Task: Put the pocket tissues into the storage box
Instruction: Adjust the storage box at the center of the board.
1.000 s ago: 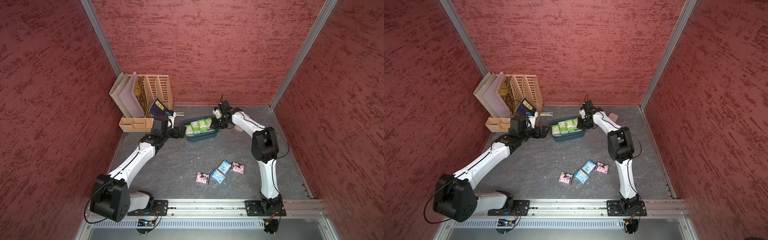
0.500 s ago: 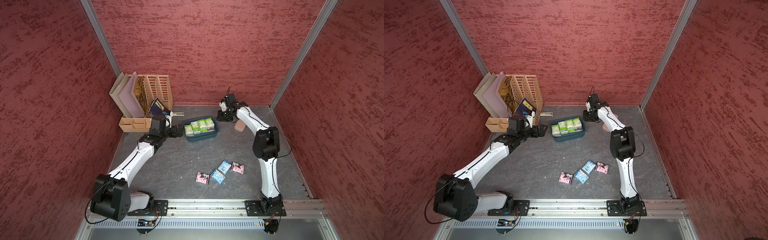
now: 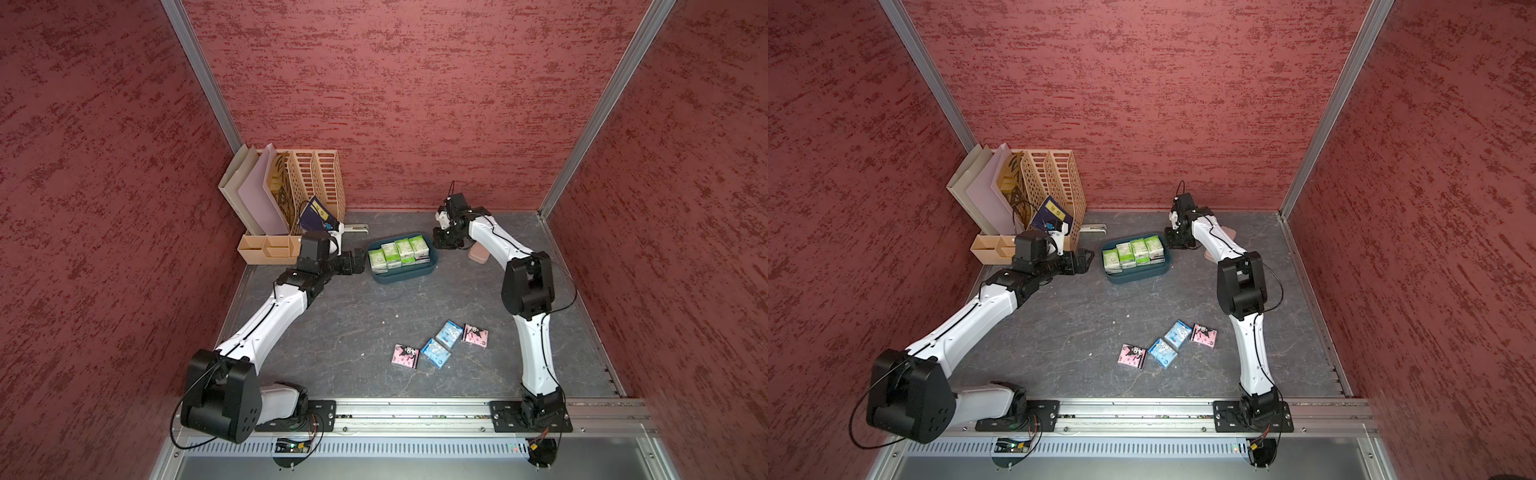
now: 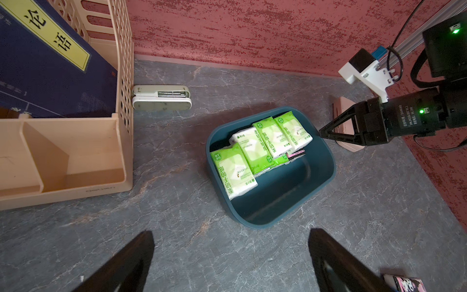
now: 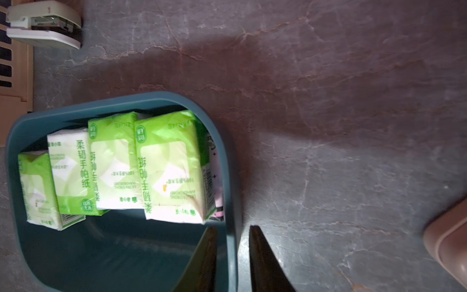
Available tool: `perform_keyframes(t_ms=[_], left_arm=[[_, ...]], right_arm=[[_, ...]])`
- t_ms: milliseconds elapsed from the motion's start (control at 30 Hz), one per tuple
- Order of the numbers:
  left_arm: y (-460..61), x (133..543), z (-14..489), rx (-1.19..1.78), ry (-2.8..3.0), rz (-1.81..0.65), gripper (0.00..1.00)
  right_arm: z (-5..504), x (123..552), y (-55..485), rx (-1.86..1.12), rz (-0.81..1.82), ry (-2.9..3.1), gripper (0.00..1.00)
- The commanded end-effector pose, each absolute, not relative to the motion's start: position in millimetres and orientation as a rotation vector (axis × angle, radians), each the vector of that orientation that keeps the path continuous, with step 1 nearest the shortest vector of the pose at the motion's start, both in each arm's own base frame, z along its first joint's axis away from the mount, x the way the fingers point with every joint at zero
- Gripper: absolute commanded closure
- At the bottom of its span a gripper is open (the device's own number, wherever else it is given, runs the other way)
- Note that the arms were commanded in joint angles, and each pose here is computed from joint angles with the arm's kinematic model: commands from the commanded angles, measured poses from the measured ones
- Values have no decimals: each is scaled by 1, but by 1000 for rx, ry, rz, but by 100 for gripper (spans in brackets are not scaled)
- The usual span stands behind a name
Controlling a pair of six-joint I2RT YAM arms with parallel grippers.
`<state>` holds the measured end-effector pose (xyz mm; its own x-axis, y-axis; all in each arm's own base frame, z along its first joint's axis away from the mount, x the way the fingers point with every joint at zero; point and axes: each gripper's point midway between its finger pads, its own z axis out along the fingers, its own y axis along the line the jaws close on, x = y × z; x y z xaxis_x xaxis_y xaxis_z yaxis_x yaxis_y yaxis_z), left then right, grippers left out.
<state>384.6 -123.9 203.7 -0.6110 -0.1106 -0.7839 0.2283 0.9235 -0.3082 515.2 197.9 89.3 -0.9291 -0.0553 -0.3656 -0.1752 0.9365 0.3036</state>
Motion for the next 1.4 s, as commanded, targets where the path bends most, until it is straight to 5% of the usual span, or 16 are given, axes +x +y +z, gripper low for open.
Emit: perform_keyframes(t_ms=[0, 300, 1133, 1233, 1367], left_arm=[[-122, 382, 207, 73, 2165, -493, 0], [-119, 384, 208, 53, 2159, -505, 0], [-110, 384, 211, 26, 2160, -513, 0], [-109, 383, 211, 23, 2159, -513, 0], [-107, 381, 209, 19, 2166, -510, 0]], right_arm=[[74, 507, 197, -188, 461, 2781, 76], [74, 498, 197, -281, 467, 2790, 100], [109, 440, 301, -1122, 803, 2434, 100], [109, 435, 314, -1121, 844, 2426, 86], [128, 439, 319, -1019, 902, 2394, 50]])
